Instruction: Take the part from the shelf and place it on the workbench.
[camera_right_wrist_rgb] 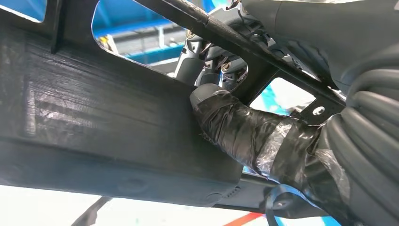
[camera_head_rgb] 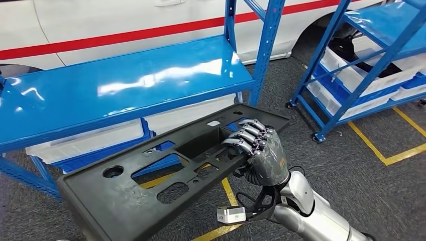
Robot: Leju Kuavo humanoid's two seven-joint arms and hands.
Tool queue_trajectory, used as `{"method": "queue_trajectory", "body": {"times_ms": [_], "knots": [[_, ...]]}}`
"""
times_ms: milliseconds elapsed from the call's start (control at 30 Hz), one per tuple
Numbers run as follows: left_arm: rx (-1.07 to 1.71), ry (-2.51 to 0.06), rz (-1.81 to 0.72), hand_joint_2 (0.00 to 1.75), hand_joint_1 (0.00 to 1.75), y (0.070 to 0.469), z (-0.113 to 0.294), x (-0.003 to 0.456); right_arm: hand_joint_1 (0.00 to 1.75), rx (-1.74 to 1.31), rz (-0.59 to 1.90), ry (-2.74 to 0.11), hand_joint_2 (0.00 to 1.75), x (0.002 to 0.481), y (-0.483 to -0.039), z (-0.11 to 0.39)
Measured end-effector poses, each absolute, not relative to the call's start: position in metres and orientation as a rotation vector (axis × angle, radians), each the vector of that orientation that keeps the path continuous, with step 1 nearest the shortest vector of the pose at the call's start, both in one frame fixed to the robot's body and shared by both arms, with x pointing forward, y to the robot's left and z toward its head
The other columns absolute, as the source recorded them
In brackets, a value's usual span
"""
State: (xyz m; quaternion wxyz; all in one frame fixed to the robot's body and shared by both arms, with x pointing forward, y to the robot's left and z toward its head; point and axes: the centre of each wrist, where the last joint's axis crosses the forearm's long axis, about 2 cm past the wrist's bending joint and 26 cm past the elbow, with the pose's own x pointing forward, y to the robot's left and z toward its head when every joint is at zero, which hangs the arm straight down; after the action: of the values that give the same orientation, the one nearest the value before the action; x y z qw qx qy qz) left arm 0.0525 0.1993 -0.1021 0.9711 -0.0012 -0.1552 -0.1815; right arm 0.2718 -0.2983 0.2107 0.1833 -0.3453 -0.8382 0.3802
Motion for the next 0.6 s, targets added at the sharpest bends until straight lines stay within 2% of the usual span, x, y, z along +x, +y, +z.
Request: {"method": "queue_trajectory", "body": {"times_ms": [600], "knots": [[-0.01,-0.307,-0.366,1.75,0.0,0.201,-0.1023,0.0533,1.75,-0.928,1.102,-2.297,1.75,0.2801,-0.295,0.2148]]}}
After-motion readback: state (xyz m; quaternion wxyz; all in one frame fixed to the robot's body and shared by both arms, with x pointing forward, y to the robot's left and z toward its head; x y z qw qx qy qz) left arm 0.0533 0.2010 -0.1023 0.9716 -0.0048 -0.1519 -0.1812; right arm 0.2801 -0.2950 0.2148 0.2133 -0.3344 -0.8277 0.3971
